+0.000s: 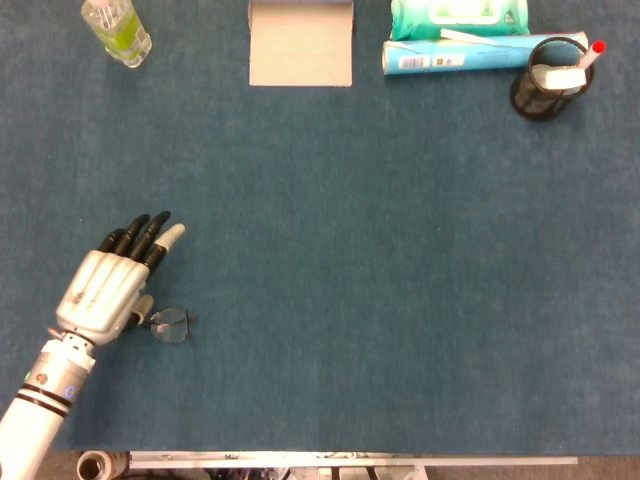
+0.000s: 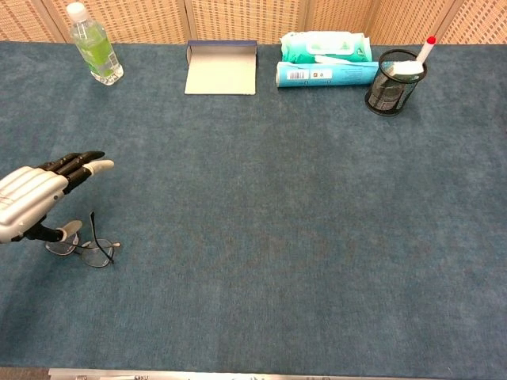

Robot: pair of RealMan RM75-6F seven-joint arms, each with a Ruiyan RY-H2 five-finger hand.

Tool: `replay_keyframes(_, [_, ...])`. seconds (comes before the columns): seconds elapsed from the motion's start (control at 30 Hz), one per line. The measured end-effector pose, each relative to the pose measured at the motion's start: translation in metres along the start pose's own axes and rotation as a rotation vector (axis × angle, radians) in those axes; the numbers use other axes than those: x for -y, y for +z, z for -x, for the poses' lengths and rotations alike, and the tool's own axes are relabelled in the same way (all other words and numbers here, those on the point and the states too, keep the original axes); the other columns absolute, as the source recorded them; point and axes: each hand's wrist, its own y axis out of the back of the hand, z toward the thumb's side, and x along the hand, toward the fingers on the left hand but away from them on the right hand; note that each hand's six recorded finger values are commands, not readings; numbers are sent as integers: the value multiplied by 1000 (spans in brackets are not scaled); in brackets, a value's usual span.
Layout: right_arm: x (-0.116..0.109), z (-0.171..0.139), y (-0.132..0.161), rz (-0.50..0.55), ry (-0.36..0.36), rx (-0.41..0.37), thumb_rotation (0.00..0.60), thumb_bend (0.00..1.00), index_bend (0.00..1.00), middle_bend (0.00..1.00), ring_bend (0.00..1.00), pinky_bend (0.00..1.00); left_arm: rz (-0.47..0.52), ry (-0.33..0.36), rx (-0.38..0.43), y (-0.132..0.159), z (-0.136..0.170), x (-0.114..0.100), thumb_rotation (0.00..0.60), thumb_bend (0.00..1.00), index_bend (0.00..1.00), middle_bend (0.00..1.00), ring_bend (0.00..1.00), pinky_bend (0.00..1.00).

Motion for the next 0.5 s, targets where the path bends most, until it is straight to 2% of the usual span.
replay_keyframes(0.5, [3, -1, 3, 4, 12, -13, 600, 98, 474, 409, 299, 306, -37, 124, -14, 2, 27, -54, 600, 321, 0, 0, 0, 164])
